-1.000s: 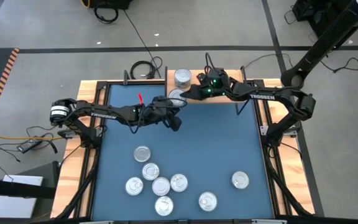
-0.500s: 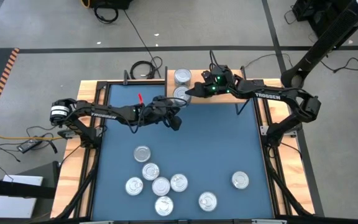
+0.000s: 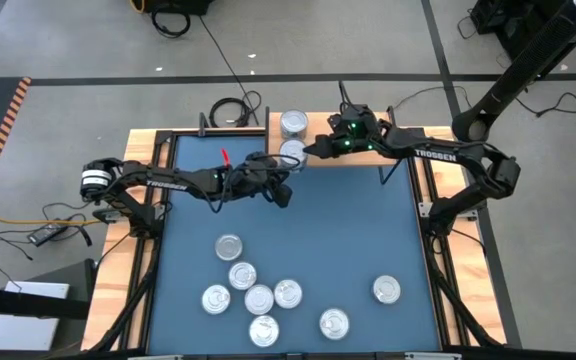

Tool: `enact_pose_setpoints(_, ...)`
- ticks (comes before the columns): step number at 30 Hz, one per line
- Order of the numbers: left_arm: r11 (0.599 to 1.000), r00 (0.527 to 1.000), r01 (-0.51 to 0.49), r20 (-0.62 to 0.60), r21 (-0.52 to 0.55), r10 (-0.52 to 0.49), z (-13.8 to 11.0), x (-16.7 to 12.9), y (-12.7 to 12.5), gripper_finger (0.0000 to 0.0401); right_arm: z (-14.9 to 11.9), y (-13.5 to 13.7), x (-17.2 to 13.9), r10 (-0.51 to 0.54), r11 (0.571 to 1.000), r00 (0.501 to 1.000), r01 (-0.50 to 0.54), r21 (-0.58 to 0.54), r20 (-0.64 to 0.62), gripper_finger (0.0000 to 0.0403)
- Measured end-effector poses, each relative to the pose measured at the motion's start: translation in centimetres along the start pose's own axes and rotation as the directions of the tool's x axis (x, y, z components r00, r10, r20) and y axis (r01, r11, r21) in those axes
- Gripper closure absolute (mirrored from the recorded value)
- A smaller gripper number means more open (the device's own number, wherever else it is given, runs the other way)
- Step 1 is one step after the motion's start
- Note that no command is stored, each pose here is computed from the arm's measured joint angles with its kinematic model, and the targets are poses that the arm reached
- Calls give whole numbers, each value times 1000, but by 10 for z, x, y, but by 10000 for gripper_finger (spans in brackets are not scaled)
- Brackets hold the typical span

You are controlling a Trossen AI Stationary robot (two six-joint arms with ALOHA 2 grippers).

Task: Stack canned seafood by type on shelf
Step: Stack the blue tuna can on top of the blue tuna can on the shelf

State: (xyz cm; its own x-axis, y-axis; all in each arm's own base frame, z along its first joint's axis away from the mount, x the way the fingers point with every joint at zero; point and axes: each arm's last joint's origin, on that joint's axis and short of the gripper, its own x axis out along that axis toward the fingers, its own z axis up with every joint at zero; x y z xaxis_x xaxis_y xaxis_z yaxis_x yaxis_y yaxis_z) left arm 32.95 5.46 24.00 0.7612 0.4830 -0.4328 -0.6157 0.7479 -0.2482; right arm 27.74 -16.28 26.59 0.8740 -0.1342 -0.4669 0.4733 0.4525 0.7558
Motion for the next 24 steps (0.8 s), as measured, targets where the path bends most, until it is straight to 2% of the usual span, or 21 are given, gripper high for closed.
enact_pose_setpoints(5,999,999,48,28,-12,-47,12,-16,-1,396,8,13,-27,54,997,996,-50,-50,73,156)
enact_pose_setpoints(7,995,995,102,28,-20,-101,20,-27,-1,396,9,23,-43,95,990,991,-83,-116,96,156)
enact_pose_setpoints(10,979,979,203,36,-29,-202,32,-50,-2,396,-1,39,-65,149,965,987,-132,-226,61,156)
enact_pose_setpoints(12,967,967,252,46,-27,-251,38,-67,-5,396,-15,46,-71,140,951,990,-135,-280,-3,156)
enact_pose_setpoints(16,945,941,326,106,-28,-321,48,-97,-9,396,-44,55,-64,81,925,990,-119,-362,-118,156)
enact_pose_setpoints(20,930,921,367,154,-31,-358,55,-119,-10,396,-65,63,-42,48,863,985,-126,-490,-169,159)
enact_pose_setpoints(24,923,909,384,192,-39,-370,59,-136,-10,396,-79,59,-16,-68,797,986,-38,-603,-151,184)
